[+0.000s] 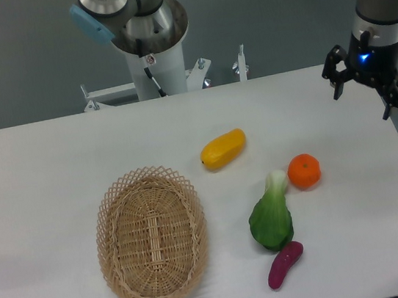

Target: Pick up the sweet potato from the table

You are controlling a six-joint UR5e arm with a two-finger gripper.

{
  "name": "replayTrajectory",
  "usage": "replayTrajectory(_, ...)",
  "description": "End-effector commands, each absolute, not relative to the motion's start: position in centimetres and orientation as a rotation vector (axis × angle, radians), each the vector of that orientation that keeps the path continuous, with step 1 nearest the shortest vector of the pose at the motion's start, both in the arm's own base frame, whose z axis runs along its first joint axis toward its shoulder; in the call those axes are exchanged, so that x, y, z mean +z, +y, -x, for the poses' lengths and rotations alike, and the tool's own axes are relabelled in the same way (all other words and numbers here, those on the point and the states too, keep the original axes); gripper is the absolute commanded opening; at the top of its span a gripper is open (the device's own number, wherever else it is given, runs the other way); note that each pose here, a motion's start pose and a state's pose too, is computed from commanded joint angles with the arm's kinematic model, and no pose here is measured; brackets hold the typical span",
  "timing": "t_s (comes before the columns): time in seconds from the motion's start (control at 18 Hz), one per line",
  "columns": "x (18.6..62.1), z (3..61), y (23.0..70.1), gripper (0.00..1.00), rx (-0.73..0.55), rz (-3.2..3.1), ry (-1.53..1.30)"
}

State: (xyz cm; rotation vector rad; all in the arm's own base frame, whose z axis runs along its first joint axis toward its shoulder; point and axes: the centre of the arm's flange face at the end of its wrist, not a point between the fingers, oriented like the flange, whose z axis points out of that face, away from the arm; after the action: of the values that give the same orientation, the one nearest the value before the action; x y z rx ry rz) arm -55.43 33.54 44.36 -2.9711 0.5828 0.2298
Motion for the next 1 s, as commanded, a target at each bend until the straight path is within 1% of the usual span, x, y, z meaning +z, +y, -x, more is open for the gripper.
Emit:
replayTrajectory(0.17,44.8,55.5,33.6,1.0,0.24,2.963,0.583)
replayTrajectory(0.33,44.1,55.2,33.8,1.0,0.219,2.967,0.566)
replayTrajectory(0.44,42.9,54.8,34.0,1.0,0.171,2.955,0.459)
replayTrajectory(0.56,42.5,54.8,34.4,1.0,0.185,2.933,0.389)
replayTrajectory(0.61,42.0,54.7,34.9,1.0,0.172,2.934,0.37)
replayTrajectory(0.78,40.8,54.0,38.0,1.0,0.139,2.943,0.265)
replayTrajectory(1.0,38.1,52.5,44.0,1.0,0.183,2.917,0.042)
